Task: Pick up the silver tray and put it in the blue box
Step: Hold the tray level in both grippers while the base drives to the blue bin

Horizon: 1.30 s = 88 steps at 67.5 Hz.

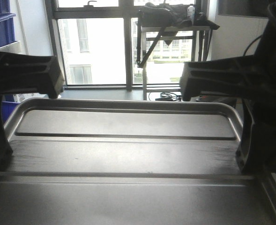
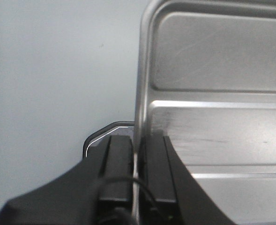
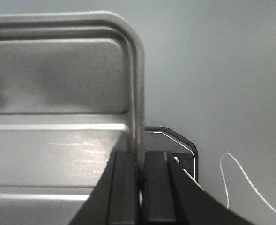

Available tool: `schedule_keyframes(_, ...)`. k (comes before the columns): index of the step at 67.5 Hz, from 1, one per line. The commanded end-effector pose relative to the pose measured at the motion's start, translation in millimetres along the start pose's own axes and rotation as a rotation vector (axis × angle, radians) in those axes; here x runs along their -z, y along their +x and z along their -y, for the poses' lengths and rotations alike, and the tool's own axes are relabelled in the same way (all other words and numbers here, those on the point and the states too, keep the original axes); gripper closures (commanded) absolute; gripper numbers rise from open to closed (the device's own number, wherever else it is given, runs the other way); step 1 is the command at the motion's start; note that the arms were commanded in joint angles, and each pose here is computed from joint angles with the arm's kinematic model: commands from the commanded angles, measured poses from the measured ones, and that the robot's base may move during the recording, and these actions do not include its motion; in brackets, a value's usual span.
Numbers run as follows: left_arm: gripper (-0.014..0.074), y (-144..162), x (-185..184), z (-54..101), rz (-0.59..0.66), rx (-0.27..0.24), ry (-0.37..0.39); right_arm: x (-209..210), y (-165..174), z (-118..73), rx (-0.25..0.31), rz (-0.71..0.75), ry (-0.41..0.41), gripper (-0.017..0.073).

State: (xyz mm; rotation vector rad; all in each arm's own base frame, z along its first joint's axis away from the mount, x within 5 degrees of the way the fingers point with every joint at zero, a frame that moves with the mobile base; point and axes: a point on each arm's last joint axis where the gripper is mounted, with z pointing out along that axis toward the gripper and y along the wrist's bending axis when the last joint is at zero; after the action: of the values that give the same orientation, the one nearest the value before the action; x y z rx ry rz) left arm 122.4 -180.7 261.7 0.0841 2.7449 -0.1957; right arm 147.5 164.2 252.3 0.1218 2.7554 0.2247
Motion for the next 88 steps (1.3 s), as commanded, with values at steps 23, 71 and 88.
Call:
schedule_keyframes(23, 0.0601, -5.0, 12.1, 0.7, 0.045, 0.003, 0.032, 11.9, -6.9, -0.9, 0.013, 0.057, -0.034, 0.0505)
schedule_keyframes(71, 0.0601, -5.0, 12.1, 0.7, 0.045, 0.003, 0.032, 11.9, -6.9, -0.9, 0.013, 0.057, -0.034, 0.0505)
schedule_keyframes(88, 0.0601, -5.0, 12.1, 0.7, 0.045, 0.003, 0.032, 11.9, -6.9, -0.9, 0.013, 0.057, -0.034, 0.0505)
